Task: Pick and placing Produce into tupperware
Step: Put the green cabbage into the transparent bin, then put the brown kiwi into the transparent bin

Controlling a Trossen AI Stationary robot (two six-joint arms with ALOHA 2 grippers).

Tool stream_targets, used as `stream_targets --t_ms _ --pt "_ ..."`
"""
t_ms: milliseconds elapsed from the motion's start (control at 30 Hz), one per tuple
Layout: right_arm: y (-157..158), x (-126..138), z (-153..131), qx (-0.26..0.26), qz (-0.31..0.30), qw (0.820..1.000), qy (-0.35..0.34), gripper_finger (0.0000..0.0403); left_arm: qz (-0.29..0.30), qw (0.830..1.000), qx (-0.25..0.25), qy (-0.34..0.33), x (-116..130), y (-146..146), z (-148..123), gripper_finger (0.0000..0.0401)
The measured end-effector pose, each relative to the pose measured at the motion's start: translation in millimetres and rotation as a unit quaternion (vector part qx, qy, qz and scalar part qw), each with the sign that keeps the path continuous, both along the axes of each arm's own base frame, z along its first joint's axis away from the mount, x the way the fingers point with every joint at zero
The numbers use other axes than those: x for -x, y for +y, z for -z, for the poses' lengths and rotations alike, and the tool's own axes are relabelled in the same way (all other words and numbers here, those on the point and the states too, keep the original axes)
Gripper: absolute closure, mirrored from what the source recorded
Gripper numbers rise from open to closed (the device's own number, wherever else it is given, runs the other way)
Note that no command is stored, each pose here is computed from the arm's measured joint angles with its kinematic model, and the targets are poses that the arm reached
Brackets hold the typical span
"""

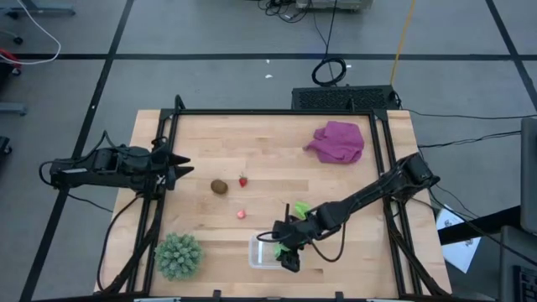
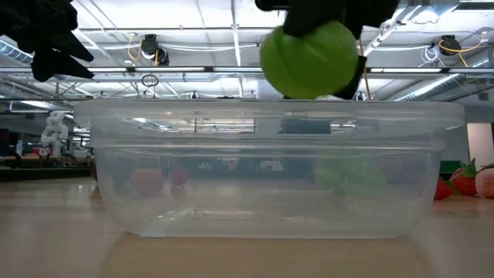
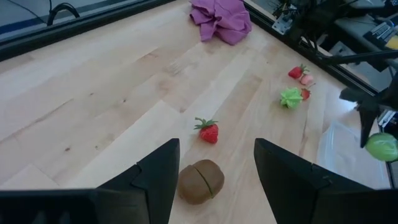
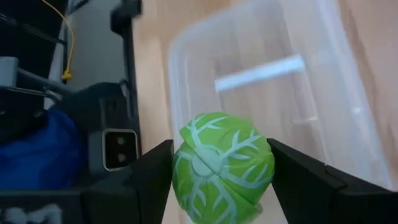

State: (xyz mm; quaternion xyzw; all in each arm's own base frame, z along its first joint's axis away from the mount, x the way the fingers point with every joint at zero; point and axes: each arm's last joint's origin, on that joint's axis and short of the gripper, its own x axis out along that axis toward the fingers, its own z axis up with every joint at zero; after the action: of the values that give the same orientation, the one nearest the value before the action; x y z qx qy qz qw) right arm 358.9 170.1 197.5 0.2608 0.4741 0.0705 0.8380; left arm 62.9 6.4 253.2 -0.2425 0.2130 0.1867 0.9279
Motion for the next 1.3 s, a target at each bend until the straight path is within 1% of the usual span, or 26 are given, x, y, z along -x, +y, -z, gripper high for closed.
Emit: stream_targets --t_ms 233,367,633,933,1167,1300 --pt "-6.6 3.2 10.2 0.008 0.011 1.000 0.017 0.0170 0.001 1.000 -0.002 0.001 0.1 0.0 0.0 0.0189" --pt "-11.8 0.8 10.4 0.022 0.015 1.000 0.009 0.0170 0.003 1.000 -0.007 0.002 0.1 0.1 0.0 0.0190" --pt "-17.1 -4.1 26.5 0.033 0.018 0.999 0.032 0.0169 0.006 1.000 -0.014 0.004 0.1 0.1 0.0 0.0190" --pt "-16.8 -4.7 25.6 0.036 0.009 0.999 0.024 0.0168 0.006 1.000 -0.014 0.004 0.1 0.1 0.0 0.0189" --pt "-16.6 -4.6 25.6 0.036 0.008 0.999 0.024 0.0138 0.006 1.000 -0.014 0.004 0.1 0.1 0.0 0.0190" --pt "-16.6 -4.7 25.5 0.034 0.011 0.999 0.025 0.0132 0.006 1.000 -0.014 0.004 0.1 0.1 0.0 0.0190"
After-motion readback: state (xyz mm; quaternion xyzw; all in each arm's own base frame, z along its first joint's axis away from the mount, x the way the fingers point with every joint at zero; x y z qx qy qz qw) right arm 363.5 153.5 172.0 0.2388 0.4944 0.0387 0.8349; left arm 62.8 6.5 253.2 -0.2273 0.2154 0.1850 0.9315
